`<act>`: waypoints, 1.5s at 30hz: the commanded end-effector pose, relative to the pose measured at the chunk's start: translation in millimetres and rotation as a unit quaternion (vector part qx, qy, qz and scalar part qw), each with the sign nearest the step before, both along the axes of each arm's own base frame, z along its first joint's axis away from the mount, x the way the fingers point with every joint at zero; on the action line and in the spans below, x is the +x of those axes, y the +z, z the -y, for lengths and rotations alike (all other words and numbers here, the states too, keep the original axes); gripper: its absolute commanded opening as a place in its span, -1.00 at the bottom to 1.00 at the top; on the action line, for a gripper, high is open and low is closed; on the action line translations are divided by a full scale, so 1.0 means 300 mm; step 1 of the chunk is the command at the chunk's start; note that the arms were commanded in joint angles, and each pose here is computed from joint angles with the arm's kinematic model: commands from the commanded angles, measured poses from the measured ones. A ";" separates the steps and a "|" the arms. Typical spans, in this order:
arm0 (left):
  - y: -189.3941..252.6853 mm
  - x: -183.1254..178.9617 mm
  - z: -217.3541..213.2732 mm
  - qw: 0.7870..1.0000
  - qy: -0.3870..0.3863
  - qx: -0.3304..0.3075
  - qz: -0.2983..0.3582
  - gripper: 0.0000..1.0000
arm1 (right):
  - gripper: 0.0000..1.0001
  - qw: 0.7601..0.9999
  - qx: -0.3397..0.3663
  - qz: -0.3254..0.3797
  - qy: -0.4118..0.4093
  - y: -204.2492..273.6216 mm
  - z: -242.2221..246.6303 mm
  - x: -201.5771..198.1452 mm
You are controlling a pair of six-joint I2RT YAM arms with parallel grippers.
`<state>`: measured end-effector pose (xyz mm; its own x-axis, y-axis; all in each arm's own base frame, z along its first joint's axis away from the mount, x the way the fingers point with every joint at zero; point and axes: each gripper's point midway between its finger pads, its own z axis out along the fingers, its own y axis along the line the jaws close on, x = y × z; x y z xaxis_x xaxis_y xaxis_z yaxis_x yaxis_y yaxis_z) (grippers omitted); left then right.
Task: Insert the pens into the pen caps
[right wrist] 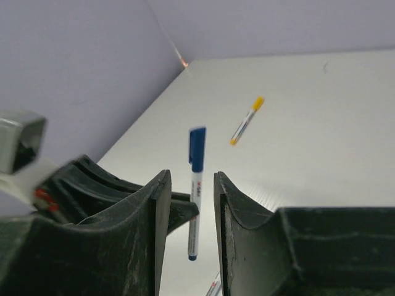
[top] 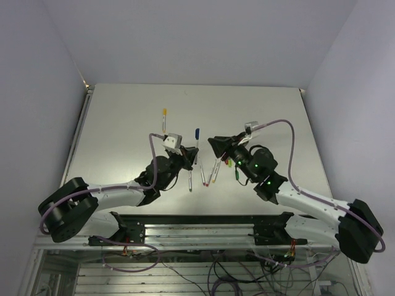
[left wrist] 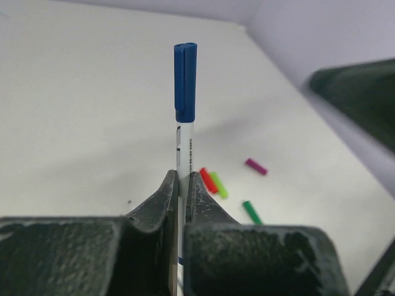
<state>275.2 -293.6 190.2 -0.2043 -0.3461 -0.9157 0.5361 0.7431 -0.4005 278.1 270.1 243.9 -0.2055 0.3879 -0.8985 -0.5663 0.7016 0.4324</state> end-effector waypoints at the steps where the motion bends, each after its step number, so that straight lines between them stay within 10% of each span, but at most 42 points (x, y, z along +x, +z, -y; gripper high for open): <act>1: -0.047 0.096 -0.061 0.994 0.080 0.068 -0.009 -0.86 | -0.33 0.998 -0.026 0.021 -0.051 0.047 0.085 0.007; 19: -0.334 0.701 -0.259 0.940 0.194 0.235 -0.153 -0.86 | -0.34 0.987 -0.056 -0.058 -0.141 -0.133 0.244 -0.013; 45: -0.518 0.952 -0.434 0.888 0.275 0.299 -0.215 -0.86 | -0.35 0.983 -0.063 -0.087 -0.146 -0.202 0.251 -0.019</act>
<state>554.5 -175.3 41.8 -0.5126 -0.0047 -0.8586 -0.0576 0.9979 0.0290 272.2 197.4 189.0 -0.2518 0.3350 -0.9080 -0.2758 0.8744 0.3991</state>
